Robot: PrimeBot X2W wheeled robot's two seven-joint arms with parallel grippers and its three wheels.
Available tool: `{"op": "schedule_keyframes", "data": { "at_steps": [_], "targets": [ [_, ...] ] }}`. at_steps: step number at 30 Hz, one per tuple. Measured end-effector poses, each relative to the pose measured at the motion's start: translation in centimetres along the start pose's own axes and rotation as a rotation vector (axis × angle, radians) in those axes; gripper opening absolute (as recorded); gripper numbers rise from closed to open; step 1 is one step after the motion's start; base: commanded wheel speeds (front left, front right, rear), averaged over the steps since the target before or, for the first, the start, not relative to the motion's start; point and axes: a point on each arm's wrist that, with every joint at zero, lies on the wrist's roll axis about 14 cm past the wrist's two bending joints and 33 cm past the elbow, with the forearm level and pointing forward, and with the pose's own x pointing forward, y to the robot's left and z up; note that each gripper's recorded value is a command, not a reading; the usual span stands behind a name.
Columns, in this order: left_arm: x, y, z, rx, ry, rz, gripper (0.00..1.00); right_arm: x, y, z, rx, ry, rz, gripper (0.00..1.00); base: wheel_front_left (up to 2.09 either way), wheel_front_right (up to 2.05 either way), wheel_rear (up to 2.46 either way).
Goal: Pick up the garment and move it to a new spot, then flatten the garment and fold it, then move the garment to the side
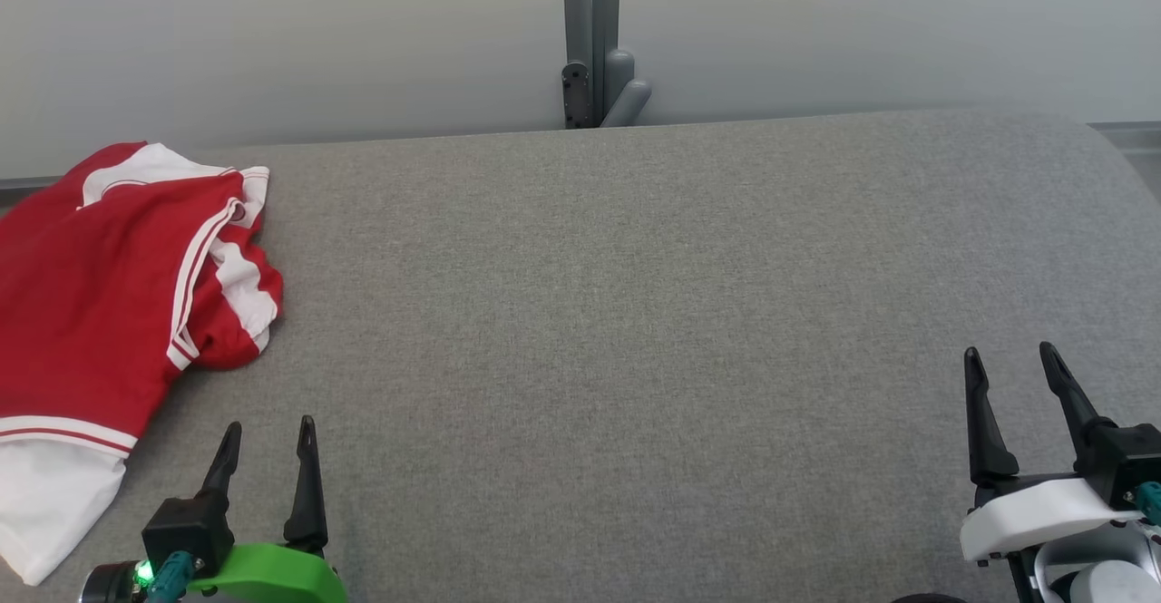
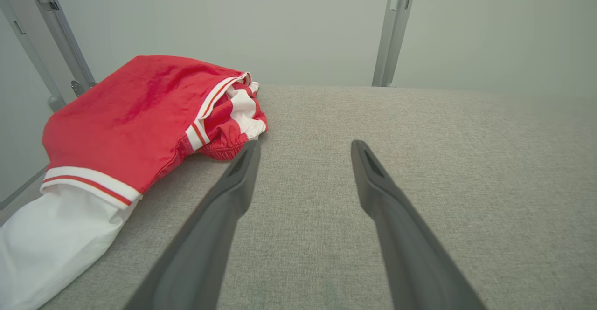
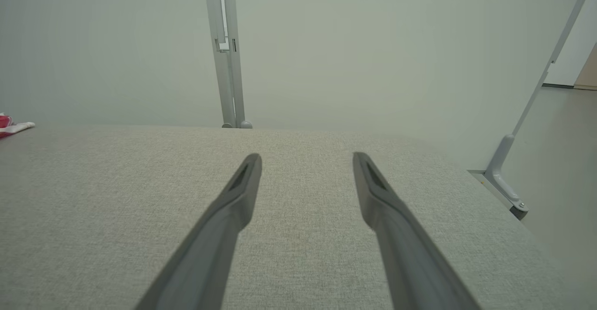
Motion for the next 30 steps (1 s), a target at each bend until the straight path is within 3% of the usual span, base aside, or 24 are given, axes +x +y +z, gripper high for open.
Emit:
{"op": "schedule_keyframes", "data": {
  "at_steps": [13, 30],
  "targets": [
    [0.06, 0.02, 0.11, 0.075, -0.013, -0.011, 1.00, -0.23, 0.54, -0.37, -0.043, 0.003, 0.020, 1.00, 0.00, 0.00, 0.00],
    [0.11, -0.04, 0.18, 0.068, -0.016, -0.009, 1.00, -0.39, 0.73, -0.96, -0.014, 0.019, 0.018, 1.00, 0.00, 0.00, 0.00]
  ]
}}
